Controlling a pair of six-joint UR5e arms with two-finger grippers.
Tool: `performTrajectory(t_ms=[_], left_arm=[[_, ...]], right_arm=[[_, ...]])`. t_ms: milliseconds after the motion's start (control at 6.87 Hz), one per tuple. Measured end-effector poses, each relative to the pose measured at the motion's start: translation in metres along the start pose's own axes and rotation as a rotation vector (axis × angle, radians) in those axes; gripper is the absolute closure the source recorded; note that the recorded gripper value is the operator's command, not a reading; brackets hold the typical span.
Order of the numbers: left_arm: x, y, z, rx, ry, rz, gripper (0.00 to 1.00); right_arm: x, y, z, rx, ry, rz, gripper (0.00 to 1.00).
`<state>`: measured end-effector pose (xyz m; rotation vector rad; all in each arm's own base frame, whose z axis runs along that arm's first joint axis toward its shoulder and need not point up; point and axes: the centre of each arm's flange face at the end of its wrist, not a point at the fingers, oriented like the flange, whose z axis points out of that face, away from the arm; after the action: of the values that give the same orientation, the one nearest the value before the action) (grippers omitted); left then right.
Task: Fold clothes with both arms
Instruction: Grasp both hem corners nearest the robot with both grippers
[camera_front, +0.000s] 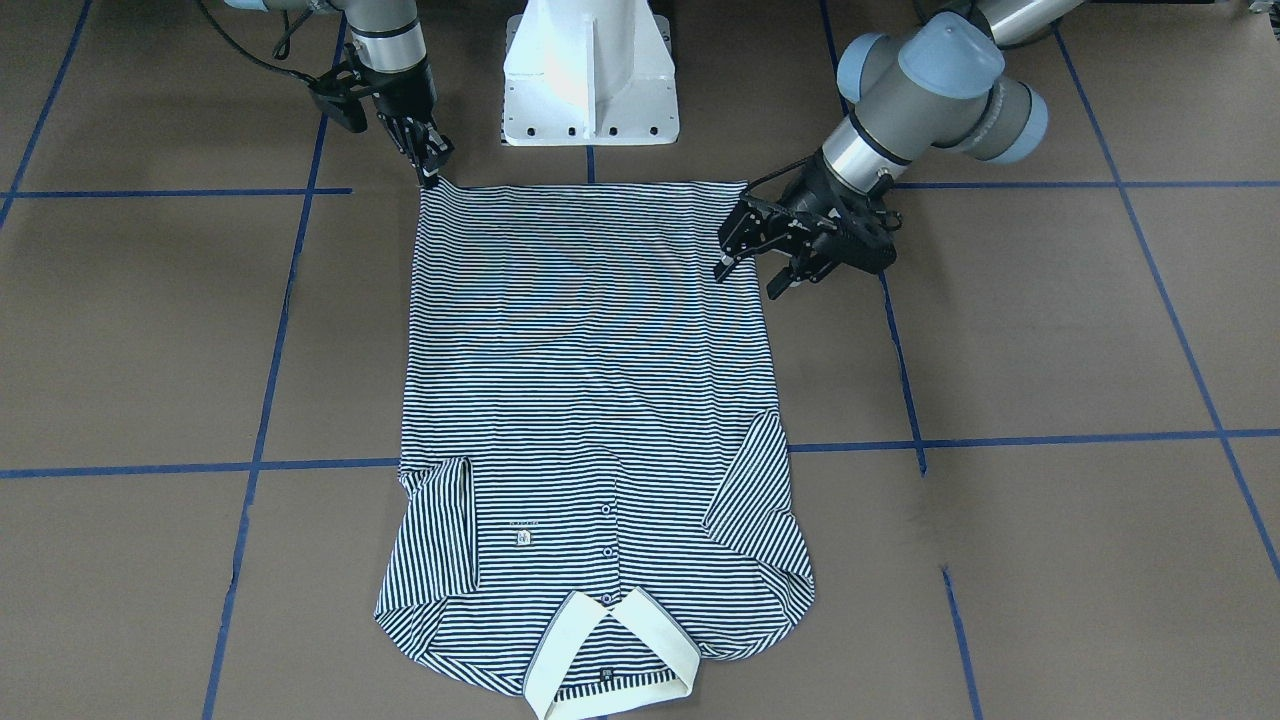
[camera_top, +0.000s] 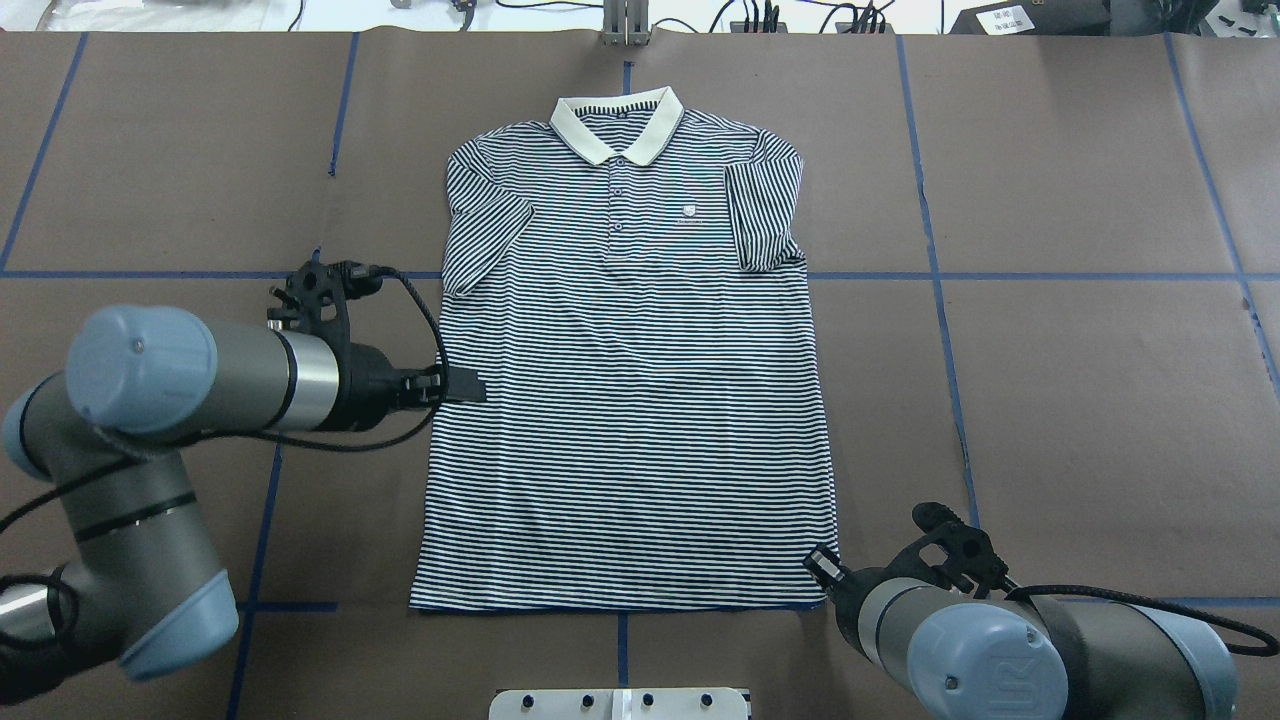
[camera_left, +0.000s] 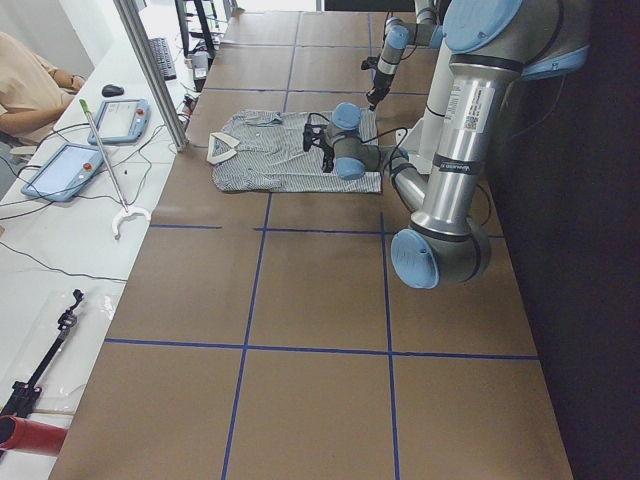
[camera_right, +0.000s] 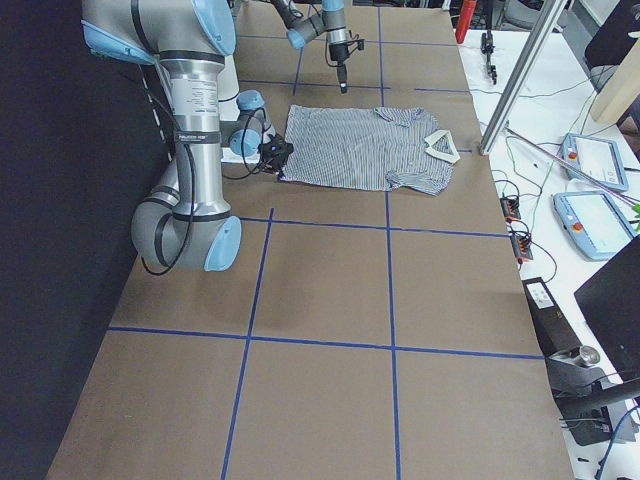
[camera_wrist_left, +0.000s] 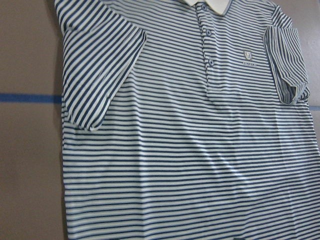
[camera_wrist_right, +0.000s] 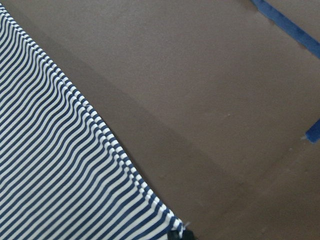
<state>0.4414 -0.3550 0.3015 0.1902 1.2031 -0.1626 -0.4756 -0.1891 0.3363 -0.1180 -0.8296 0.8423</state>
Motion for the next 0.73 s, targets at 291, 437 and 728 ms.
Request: performTrajectory(t_ms=[291, 437, 728], left_arm=[[-0.017, 0.081, 0.023, -0.034, -0.098, -0.076, 0.28], [-0.026, 0.11, 0.031, -0.043, -0.129, -0.086, 0.28], [-0.039, 0.141, 0.038, -0.068, -0.164, -0.114, 0.28]], right_arm=[[0.0, -0.001, 0.0, 0.0, 0.001, 0.0, 1.0], [0.0, -0.001, 0.0, 0.0, 0.001, -0.001, 1.0], [0.0, 0.0, 0.0, 0.0, 0.002, -0.002, 1.0]])
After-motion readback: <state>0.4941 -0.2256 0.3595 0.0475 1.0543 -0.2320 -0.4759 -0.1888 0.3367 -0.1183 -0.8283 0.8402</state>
